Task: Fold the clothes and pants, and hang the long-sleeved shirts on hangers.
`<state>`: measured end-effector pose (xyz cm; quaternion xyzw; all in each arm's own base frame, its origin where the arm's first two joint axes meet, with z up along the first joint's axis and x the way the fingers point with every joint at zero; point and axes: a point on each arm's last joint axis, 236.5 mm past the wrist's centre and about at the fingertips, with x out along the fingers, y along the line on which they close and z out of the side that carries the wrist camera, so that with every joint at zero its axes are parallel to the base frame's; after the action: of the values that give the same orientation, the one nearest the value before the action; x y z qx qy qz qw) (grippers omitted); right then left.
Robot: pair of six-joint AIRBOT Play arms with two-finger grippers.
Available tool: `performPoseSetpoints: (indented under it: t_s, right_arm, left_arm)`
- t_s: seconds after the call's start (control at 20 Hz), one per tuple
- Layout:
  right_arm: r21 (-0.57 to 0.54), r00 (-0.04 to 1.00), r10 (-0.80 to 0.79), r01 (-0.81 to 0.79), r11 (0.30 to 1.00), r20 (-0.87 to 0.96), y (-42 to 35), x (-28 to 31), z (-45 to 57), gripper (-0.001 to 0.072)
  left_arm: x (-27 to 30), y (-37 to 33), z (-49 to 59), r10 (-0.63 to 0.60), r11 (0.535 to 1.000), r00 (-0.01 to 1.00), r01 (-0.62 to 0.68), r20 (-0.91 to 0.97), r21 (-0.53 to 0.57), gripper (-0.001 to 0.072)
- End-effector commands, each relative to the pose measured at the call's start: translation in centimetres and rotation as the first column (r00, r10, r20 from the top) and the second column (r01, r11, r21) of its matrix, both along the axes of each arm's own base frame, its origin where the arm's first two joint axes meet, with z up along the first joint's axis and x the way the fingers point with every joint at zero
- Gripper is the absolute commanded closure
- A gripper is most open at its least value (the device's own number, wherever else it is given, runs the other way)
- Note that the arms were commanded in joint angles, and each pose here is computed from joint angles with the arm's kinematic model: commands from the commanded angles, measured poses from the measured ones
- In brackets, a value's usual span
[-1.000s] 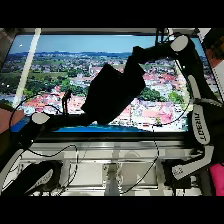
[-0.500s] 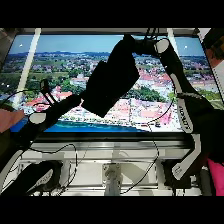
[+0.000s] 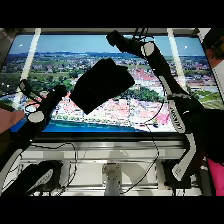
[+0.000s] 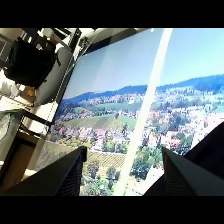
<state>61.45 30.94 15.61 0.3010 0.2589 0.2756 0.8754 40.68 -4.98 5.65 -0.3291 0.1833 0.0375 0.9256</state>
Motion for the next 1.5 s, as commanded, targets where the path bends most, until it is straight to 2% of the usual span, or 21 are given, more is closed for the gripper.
performPoseSetpoints:
  t_s: [0.0, 0.25, 0.35, 0.45, 0.6, 0.7, 0.75, 0.8, 0.95, 1.0, 1.2, 1.45]
  right_arm:
    - [-0.065, 1.0, 0.026, -0.027, 0.997, -0.01, -1.2, -0.2, -0.3, 0.0164]
    - [-0.119, 0.981, 0.049, -0.072, 0.99, -0.188, -7.2, -0.8, -3.9, 0.0167]
    - [-0.12, 0.935, 0.054, -0.102, 0.987, -0.35, -11.9, -2.4, -6.5, 0.0167]
    - [-0.114, 0.841, 0.085, -0.171, 0.979, -0.534, -17.0, -5.9, -9.7, 0.0167]
    - [0.018, 0.635, 0.201, -0.282, 0.959, -0.746, -20.7, -12.5, -12.8, 0.0166]
    - [0.156, 0.596, 0.286, -0.262, 0.953, -0.75, -19.9, -12.6, -13.2, 0.0164]
    - [0.198, 0.567, 0.322, -0.27, 0.942, -0.758, -19.1, -12.9, -13.9, 0.0139]
    - [0.214, 0.527, 0.334, -0.276, 0.937, -0.781, -18.4, -13.3, -15.1, 0.0091]
    - [0.206, 0.439, 0.337, -0.319, 0.925, -0.833, -15.4, -14.5, -18.9, 0.0083]
    - [0.205, 0.428, 0.34, -0.329, 0.922, -0.837, -14.2, -14.6, -19.8, 0.0021]
    - [0.188, 0.444, 0.331, -0.335, 0.923, -0.832, -10.7, -14.0, -22.4, 0.0021]
    - [0.171, 0.531, 0.295, -0.27, 0.947, -0.794, -7.6, -11.3, -24.0, 0.0021]
  left_arm:
    - [0.4, 4.1, 0.0, 0.121, 0.992, 0.993, -0.121, 0.012, 0.021, 0.0205]
    - [0.4, 4.9, 0.0, 0.14, 0.99, 0.99, -0.14, 0.012, 0.021, 0.0201]
    - [0.4, 4.9, 0.0, 0.137, 0.99, 0.991, -0.137, 0.012, 0.021, 0.0202]
    - [0.3, 3.4, 0.1, 0.057, 0.997, 0.998, -0.057, 0.008, 0.055, 0.0202]
    - [-0.5, 0.0, -0.8, -0.148, 0.973, 0.988, 0.153, -0.041, 0.174, 0.0201]
    - [-1.0, -1.1, -1.4, -0.201, 0.963, 0.977, 0.211, -0.07, 0.17, 0.02]
    - [-1.1, -1.5, -1.6, -0.214, 0.961, 0.974, 0.225, -0.078, 0.163, 0.02]
    - [-1.2, -1.7, -1.7, -0.223, 0.959, 0.971, 0.234, -0.084, 0.159, 0.02]
    - [-1.3, -1.8, -1.7, -0.227, 0.958, 0.97, 0.238, -0.086, 0.158, 0.0201]
    - [-1.3, -1.8, -1.7, -0.227, 0.958, 0.97, 0.238, -0.086, 0.158, 0.0202]
    - [-1.3, -1.8, -1.7, -0.228, 0.958, 0.97, 0.239, -0.087, 0.159, 0.0202]
    - [-1.3, -1.8, -1.7, -0.228, 0.958, 0.97, 0.239, -0.087, 0.159, 0.0202]
